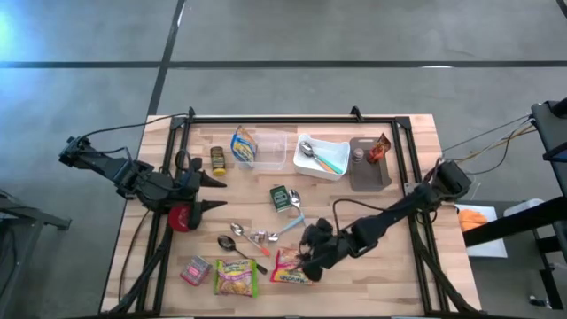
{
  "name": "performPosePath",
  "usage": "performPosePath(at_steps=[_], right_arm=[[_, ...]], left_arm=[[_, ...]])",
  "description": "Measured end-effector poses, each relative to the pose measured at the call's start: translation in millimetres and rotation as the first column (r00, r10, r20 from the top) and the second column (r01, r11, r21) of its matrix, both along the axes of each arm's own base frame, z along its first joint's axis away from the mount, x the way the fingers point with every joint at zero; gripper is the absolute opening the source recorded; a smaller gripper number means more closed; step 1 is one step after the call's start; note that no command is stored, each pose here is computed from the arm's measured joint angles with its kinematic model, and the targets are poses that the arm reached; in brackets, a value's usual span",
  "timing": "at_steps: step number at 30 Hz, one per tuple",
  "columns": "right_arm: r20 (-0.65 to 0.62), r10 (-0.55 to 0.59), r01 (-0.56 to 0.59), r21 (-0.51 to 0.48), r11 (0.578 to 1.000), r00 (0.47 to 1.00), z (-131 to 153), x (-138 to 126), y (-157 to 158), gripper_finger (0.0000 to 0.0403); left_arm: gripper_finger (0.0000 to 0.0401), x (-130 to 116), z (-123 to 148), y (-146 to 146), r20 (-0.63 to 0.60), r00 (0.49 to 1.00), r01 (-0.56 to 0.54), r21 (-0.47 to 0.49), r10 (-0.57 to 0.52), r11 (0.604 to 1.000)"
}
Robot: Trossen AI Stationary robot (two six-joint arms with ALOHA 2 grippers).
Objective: Pick & Place Food Item
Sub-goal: Put the red noodle pack into the transparent bin
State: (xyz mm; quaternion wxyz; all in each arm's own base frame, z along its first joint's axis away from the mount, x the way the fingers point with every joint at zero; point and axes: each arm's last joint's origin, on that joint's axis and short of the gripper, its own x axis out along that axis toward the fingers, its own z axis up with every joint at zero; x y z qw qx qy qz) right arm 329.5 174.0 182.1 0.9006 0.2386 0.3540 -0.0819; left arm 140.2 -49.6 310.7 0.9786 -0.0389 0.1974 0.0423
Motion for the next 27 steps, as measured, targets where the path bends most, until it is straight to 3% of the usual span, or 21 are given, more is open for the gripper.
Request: performPosePath(at_steps=[4, 10, 18, 27], right_arm=[[0.036, 0.161, -0.156, -0.116, 0.981, 0.986, 7, 11, 21, 0.0215], [-0.055, 0.346, -0.346, -0.288, 0.893, 0.937, -1, 27, 51, 0.0215], [-0.326, 0.337, -0.443, -0.345, 0.827, 0.883, -19, 56, 69, 0.0215], [-0.401, 0.368, -0.519, -0.387, 0.762, 0.839, -20, 86, 89, 0.0215]], left_arm=[[0.0243, 0, 0, 0, 0.004, 1.0, -0.019, -0.044, 0.019, 0.999], [0.0243, 0, 0, 0, 0.007, 1.0, -0.021, -0.048, 0.021, 0.999], [0.0243, 1, 1, 0, 0.012, 0.999, -0.032, -0.071, 0.033, 0.997], [0.0243, 3, -1, -1, 0.004, 0.999, -0.032, -0.066, 0.033, 0.997]])
